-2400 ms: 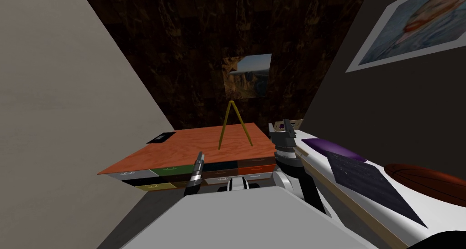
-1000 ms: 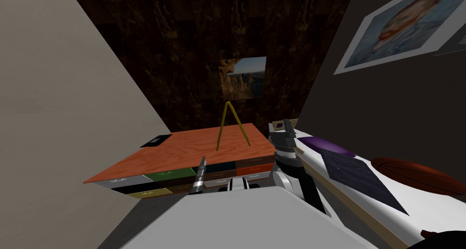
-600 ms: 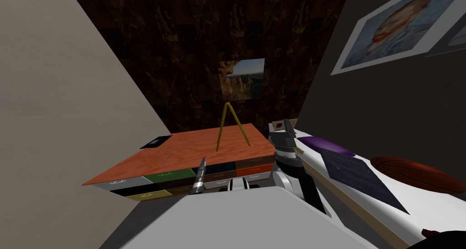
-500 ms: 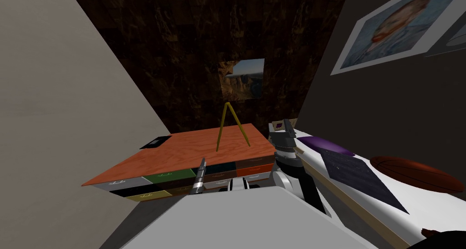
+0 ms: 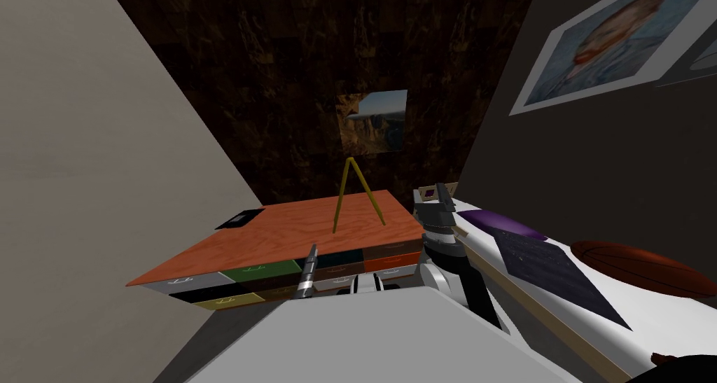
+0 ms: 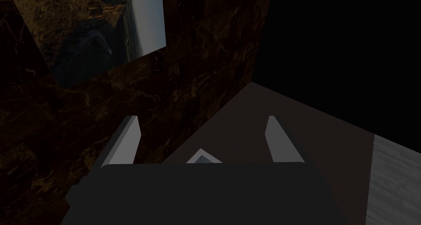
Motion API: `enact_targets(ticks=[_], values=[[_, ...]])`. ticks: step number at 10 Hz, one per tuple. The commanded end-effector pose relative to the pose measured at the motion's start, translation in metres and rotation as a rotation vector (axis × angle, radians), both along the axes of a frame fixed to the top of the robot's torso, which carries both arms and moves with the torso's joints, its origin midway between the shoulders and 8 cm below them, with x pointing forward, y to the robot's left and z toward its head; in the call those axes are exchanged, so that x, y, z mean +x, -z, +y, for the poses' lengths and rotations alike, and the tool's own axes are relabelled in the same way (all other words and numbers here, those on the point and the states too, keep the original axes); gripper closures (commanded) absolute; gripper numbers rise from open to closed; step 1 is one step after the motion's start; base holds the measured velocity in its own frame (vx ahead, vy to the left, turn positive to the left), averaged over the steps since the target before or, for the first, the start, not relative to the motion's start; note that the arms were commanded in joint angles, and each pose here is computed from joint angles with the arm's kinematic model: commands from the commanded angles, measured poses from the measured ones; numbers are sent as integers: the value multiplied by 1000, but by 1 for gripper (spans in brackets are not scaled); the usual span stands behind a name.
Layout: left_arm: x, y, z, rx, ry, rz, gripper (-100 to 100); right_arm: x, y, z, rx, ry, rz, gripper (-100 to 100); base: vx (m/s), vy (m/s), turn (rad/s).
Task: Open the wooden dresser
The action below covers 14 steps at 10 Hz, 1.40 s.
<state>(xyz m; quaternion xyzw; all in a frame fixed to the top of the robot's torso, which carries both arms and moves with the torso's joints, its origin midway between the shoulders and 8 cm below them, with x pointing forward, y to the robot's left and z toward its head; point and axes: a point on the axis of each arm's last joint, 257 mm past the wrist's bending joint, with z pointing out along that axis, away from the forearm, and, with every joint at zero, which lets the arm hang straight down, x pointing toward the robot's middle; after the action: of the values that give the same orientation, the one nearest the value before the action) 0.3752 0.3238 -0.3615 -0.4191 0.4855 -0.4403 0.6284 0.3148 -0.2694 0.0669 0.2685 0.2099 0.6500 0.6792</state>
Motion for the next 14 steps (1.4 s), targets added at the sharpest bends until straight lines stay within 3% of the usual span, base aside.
enact_targets(ticks=[1,7,8,11,13,14], values=[[-11,24,-7,-17,8,61,-100,0,0,0,0,0,0,0,5,-9,-9],[-22,48,-11,-23,7,115,-100,0,0,0,0,0,0,0,1,-4,-13],[-19,43,-11,-22,9,100,-100,0,0,0,0,0,0,0,-7,-7,17],[-26,56,-13,-25,7,133,-100,0,0,0,0,0,0,0,4,1,-14],[-22,49,-14,-24,10,113,-100,0,0,0,0,0,0,0,-2,-3,12],[-26,55,-13,-25,8,129,-100,0,0,0,0,0,0,0,3,0,-21]])
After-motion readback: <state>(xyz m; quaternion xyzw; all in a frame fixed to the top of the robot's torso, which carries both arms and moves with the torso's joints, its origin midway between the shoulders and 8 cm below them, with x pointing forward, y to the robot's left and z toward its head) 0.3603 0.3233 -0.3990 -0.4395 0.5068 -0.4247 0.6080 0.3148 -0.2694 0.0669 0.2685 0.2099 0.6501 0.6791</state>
